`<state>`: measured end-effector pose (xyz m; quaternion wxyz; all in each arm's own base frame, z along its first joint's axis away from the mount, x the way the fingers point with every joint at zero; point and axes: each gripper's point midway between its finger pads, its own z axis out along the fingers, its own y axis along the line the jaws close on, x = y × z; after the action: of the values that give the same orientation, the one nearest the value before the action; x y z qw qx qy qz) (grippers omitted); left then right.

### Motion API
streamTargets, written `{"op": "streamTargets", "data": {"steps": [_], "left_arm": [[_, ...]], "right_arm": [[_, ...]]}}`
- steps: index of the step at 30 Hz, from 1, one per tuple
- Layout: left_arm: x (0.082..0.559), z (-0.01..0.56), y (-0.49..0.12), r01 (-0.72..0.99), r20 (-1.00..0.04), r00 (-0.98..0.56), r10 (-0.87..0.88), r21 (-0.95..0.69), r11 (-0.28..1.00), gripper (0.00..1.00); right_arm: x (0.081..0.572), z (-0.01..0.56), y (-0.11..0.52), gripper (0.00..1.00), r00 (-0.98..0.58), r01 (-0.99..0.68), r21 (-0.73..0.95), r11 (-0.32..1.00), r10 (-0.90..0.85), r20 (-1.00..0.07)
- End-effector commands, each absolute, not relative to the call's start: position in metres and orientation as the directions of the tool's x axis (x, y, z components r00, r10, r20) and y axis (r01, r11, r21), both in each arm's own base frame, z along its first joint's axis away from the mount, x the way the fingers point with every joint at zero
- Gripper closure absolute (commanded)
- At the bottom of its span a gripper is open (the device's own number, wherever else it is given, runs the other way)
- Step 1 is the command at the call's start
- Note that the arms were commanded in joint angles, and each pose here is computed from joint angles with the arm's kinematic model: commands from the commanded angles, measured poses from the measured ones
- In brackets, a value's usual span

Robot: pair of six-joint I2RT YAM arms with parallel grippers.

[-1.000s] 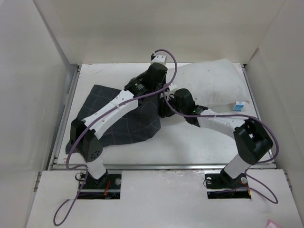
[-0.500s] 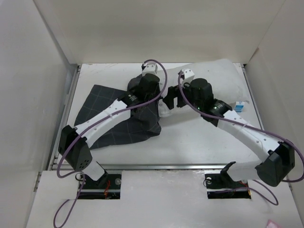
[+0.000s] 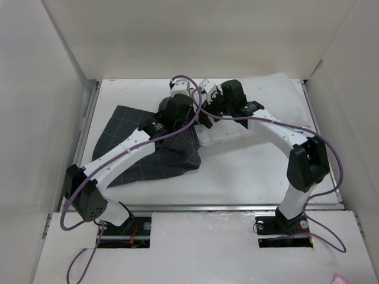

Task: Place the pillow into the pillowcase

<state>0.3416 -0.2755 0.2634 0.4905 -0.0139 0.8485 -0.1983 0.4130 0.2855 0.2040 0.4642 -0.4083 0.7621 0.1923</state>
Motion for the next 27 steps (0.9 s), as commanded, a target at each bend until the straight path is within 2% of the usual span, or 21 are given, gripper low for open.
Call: {"op": "streamTargets", "data": {"steps": [1, 3, 5, 6, 7, 8, 9, 10, 11, 13, 17, 19, 20, 23, 24, 27], "left_arm": [[0.342, 0.271, -0.27, 0.15, -0.827, -0.497, -0.263, -0.38, 0.913, 1.0], [0.344, 0.267, -0.267, 0.139, -0.825, -0.5, -0.262, -0.375, 0.917, 1.0], [0.337, 0.262, -0.265, 0.146, -0.813, -0.529, -0.241, -0.367, 0.919, 1.0], [0.334, 0.258, -0.265, 0.15, -0.806, -0.546, -0.228, -0.362, 0.92, 0.97], [0.328, 0.261, -0.26, 0.141, -0.8, -0.554, -0.232, -0.365, 0.92, 0.64], [0.324, 0.261, -0.259, 0.146, -0.796, -0.561, -0.228, -0.366, 0.919, 0.52], [0.321, 0.259, -0.256, 0.136, -0.789, -0.569, -0.233, -0.37, 0.919, 0.45], [0.32, 0.263, -0.251, 0.125, -0.795, -0.558, -0.239, -0.365, 0.922, 0.37], [0.319, 0.269, -0.24, 0.088, -0.804, -0.534, -0.261, -0.361, 0.929, 0.25], [0.322, 0.273, -0.229, 0.041, -0.815, -0.505, -0.283, -0.35, 0.936, 0.19], [0.348, 0.281, -0.197, -0.067, -0.84, -0.449, -0.304, -0.308, 0.949, 0.17], [0.374, 0.266, -0.185, -0.119, -0.835, -0.467, -0.292, -0.268, 0.956, 0.17], [0.385, 0.275, -0.185, -0.107, -0.843, -0.459, -0.281, -0.261, 0.959, 0.2], [0.418, 0.258, -0.191, -0.082, -0.838, -0.496, -0.23, -0.218, 0.972, 0.2], [0.428, 0.269, -0.195, -0.048, -0.849, -0.486, -0.206, -0.209, 0.977, 0.21], [0.445, 0.247, -0.205, -0.008, -0.824, -0.542, -0.163, -0.189, 0.982, 0.21]], "right_arm": [[0.415, 0.188, 0.302, 0.07, -0.139, -0.879, -0.142, 0.455, -0.53, -0.836], [0.421, 0.153, 0.307, 0.1, -0.2, -0.874, -0.109, 0.474, -0.555, -0.808], [0.429, 0.133, 0.307, 0.2, -0.245, -0.858, -0.091, 0.505, -0.56, -0.791], [0.428, 0.125, 0.307, 0.54, -0.27, -0.856, -0.071, 0.513, -0.559, -0.784], [0.433, 0.124, 0.311, 0.75, -0.276, -0.848, -0.062, 0.526, -0.54, -0.795], [0.436, 0.117, 0.306, 0.9, -0.298, -0.831, -0.054, 0.554, -0.525, -0.798], [0.428, 0.111, 0.303, 1.0, -0.311, -0.832, -0.037, 0.553, -0.521, -0.795], [0.425, 0.123, 0.304, 1.0, -0.285, -0.838, -0.043, 0.544, -0.504, -0.815], [0.426, 0.13, 0.307, 1.0, -0.256, -0.84, -0.056, 0.539, -0.486, -0.836], [0.418, 0.131, 0.306, 1.0, -0.256, -0.85, -0.043, 0.525, -0.483, -0.837], [0.409, 0.133, 0.311, 1.0, -0.249, -0.871, -0.017, 0.49, -0.472, -0.846], [0.408, 0.126, 0.31, 1.0, -0.263, -0.872, -0.007, 0.49, -0.48, -0.837], [0.408, 0.126, 0.31, 1.0, -0.271, -0.869, 0.0, 0.494, -0.476, -0.837], [0.407, 0.124, 0.308, 1.0, -0.28, -0.866, 0.001, 0.501, -0.482, -0.83], [0.406, 0.125, 0.31, 1.0, -0.288, -0.866, 0.015, 0.5, -0.475, -0.832], [0.406, 0.13, 0.315, 1.0, -0.285, -0.869, 0.031, 0.494, -0.449, -0.847]]}}
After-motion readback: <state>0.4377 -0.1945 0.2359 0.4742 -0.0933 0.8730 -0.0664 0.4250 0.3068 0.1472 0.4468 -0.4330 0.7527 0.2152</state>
